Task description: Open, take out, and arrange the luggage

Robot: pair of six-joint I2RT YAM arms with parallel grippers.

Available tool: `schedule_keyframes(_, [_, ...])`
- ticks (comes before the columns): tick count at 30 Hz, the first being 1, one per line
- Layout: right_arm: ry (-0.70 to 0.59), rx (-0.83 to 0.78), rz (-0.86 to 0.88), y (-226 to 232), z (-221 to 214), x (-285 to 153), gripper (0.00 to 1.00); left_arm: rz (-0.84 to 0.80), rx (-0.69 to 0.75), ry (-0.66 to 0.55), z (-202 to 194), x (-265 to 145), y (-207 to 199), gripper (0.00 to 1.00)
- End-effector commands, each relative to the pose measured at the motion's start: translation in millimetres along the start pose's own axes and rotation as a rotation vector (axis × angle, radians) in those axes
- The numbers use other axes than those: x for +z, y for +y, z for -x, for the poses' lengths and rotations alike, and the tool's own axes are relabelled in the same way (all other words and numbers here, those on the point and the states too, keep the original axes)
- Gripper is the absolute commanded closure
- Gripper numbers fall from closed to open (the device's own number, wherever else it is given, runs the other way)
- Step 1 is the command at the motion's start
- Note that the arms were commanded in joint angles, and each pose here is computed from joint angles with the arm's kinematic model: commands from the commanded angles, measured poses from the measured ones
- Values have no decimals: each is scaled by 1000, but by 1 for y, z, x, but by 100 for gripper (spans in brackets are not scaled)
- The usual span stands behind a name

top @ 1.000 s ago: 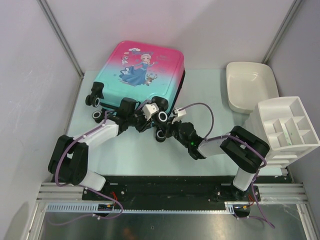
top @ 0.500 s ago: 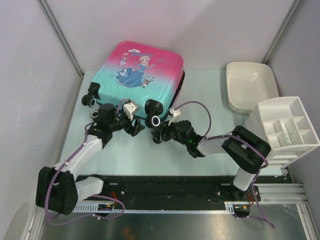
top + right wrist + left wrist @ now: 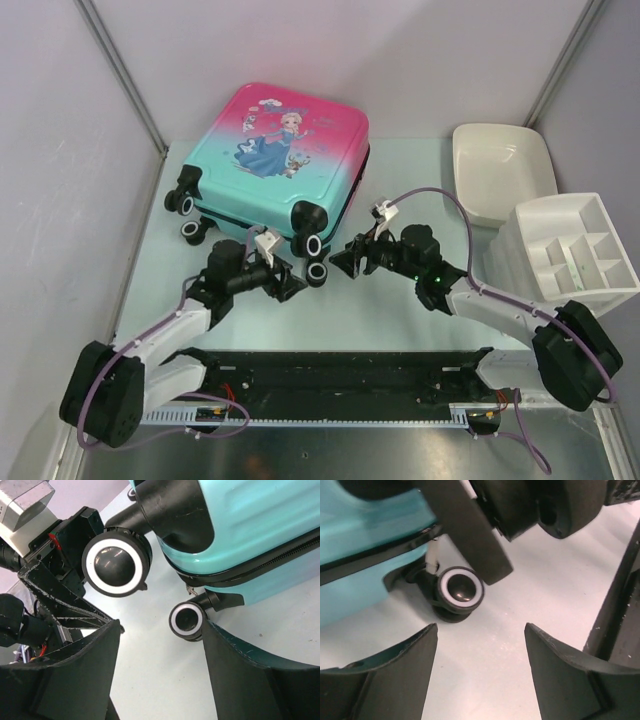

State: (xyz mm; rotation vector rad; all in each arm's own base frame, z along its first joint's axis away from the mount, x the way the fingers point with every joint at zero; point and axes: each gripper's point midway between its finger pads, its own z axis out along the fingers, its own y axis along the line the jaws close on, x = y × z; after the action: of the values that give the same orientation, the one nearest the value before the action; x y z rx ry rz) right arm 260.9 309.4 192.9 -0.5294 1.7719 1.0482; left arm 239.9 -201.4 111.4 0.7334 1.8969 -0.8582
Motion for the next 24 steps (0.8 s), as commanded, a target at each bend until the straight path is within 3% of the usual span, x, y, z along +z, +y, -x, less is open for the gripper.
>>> schedule_keyframes(1, [15,-69,1,-2,2,-5,28,6,-72,-155,33,16,-9,26])
schedule_keyframes(4, [8,-80,-35,-10,6,-4,29,61,-51,-180,34,31,-2,33])
schedule_keyframes(9, [-20,-144,12,-2,18,0,30,93,-28,-184,32,47,11,36])
schedule_keyframes(13, [-49,-335,48,12,35,9,27,47,63,-209,39,31,-2,27])
schedule_keyframes(17, [-85,-632,184,27,54,12,13,-12,197,-257,43,-5,-29,10])
schedule_keyframes(18, [-86,-793,203,24,58,11,9,-9,212,-263,41,-11,-31,1])
schedule_keyframes(20, [-105,-969,290,35,67,10,6,-4,210,-257,30,-17,-32,0])
schedule_keyframes(21, [-70,-1132,321,28,62,9,5,-7,208,-289,35,-22,-37,0])
schedule_keyframes(23, [-76,-1274,420,38,72,11,4,42,156,-313,41,-25,-30,0])
schedule_keyframes(24, [-18,-1353,458,28,63,9,3,51,106,-322,47,-25,-30,0])
